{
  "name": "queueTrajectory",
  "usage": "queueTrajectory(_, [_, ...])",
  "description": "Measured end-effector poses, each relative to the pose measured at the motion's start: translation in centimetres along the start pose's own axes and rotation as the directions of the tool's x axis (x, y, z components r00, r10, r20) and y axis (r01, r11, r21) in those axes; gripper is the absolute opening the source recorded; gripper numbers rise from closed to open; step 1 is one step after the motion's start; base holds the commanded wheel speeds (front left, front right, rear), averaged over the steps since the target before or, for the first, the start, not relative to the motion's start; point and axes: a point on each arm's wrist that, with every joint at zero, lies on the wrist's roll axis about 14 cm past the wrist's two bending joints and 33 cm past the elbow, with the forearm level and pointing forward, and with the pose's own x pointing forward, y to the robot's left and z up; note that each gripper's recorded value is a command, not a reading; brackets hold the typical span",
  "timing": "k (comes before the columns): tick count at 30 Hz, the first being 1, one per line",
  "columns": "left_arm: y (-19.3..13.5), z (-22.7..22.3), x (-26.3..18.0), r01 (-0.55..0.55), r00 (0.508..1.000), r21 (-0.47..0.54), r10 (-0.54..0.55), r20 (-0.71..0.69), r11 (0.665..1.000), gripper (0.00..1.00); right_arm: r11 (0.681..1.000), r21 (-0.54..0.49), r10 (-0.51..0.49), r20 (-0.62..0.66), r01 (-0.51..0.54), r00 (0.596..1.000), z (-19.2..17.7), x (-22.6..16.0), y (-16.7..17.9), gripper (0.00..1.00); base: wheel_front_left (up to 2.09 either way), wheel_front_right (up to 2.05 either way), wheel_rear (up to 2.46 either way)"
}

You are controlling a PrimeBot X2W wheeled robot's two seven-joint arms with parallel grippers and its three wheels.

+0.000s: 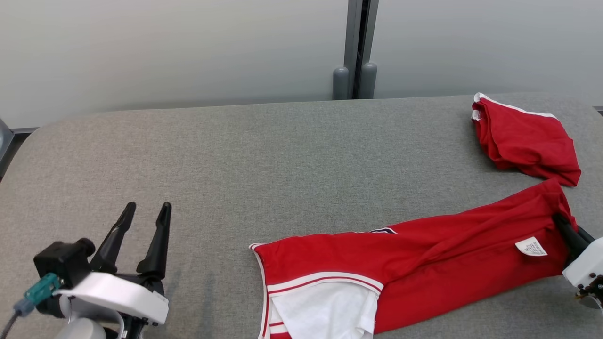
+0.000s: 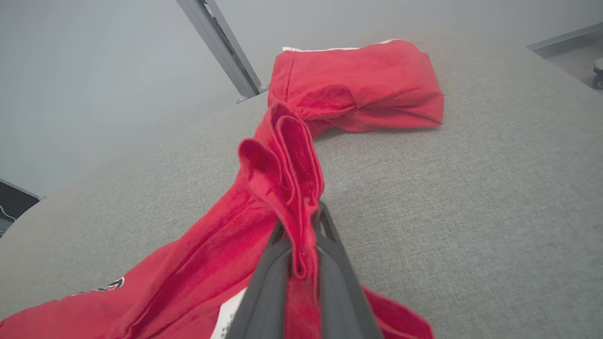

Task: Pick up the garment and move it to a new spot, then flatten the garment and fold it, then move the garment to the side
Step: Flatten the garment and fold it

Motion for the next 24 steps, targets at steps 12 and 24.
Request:
queueTrajectory(12, [3.0,-1.5,-3.1,-0.197,0.978,0.075,0.191,0.088,0.977,1.0,1.0,0.003,0.022,0.008,-0.022,1.0,0.6,-0.4,0.4,0.0,0.0,0.0,0.0])
queueTrajectory(24, [3.9,-1.8,-4.6,-0.242,0.964,0.04,0.235,0.123,0.97,1.0,0.954,-0.063,0.292,-0.027,-0.293,0.956,1.7,0.0,9.0,0.0,0.0,0.0,0.0])
